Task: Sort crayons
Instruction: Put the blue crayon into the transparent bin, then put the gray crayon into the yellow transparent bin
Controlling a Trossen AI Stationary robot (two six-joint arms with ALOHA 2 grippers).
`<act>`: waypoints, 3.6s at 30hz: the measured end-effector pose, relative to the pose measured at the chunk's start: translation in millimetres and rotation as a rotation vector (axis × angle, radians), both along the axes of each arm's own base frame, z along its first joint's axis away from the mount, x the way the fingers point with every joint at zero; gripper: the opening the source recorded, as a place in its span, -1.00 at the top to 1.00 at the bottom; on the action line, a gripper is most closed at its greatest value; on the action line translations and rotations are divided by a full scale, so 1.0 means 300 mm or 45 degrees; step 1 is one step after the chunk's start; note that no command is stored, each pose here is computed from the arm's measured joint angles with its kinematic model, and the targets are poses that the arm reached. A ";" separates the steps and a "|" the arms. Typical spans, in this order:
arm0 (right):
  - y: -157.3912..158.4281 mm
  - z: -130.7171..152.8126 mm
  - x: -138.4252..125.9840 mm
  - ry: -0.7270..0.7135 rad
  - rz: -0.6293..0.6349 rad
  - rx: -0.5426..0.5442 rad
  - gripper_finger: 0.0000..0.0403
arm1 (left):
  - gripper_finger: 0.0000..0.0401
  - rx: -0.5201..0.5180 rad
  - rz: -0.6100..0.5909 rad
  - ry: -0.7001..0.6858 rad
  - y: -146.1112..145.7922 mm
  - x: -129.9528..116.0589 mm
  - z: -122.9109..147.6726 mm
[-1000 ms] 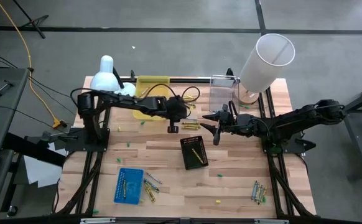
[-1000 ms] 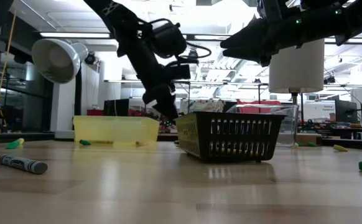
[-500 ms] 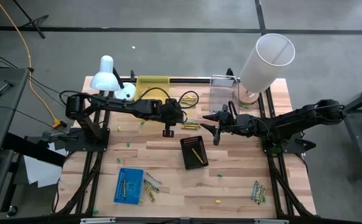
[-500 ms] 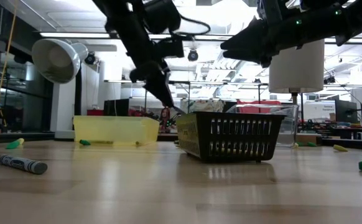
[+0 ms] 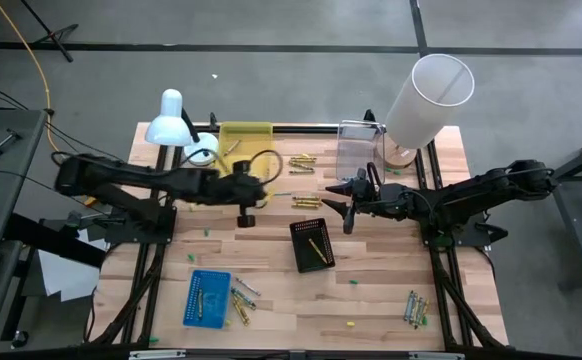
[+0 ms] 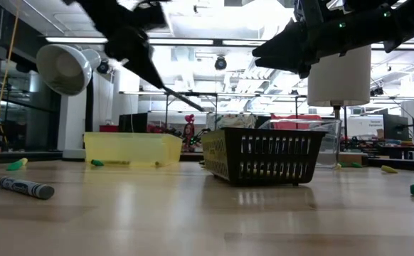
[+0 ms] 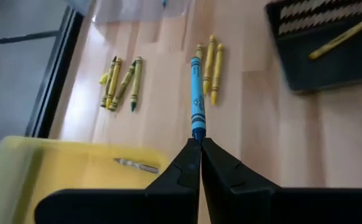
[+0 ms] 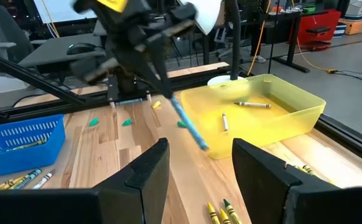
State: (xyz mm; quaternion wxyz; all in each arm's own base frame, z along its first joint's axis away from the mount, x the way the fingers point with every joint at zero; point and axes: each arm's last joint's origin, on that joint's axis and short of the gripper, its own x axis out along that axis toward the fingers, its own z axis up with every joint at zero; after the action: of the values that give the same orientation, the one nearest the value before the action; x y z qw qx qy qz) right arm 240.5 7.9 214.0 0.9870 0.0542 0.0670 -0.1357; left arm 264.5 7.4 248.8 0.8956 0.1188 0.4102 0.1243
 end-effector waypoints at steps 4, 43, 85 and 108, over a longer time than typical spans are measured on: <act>0.000 0.001 0.000 -0.003 0.001 0.000 0.16 | 1.00 -0.051 0.009 -0.131 -0.058 -0.095 0.012; 0.000 0.005 0.001 -0.024 0.000 0.011 0.16 | 1.00 0.037 0.044 -0.432 -0.194 -0.215 0.087; 0.038 0.098 -0.001 -0.353 0.117 -0.118 0.16 | 1.00 0.129 -0.072 -0.882 0.345 0.536 -0.154; 0.044 0.098 -0.001 -0.355 0.142 -0.117 0.16 | 0.23 0.180 -0.068 -0.783 0.370 0.574 -0.119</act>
State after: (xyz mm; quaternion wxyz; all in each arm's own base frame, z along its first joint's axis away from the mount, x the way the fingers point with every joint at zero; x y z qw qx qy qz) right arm 240.0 21.3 243.5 0.9942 0.0236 -0.0740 -0.0750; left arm 436.8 118.4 213.1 0.9701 0.1486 0.1074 0.1590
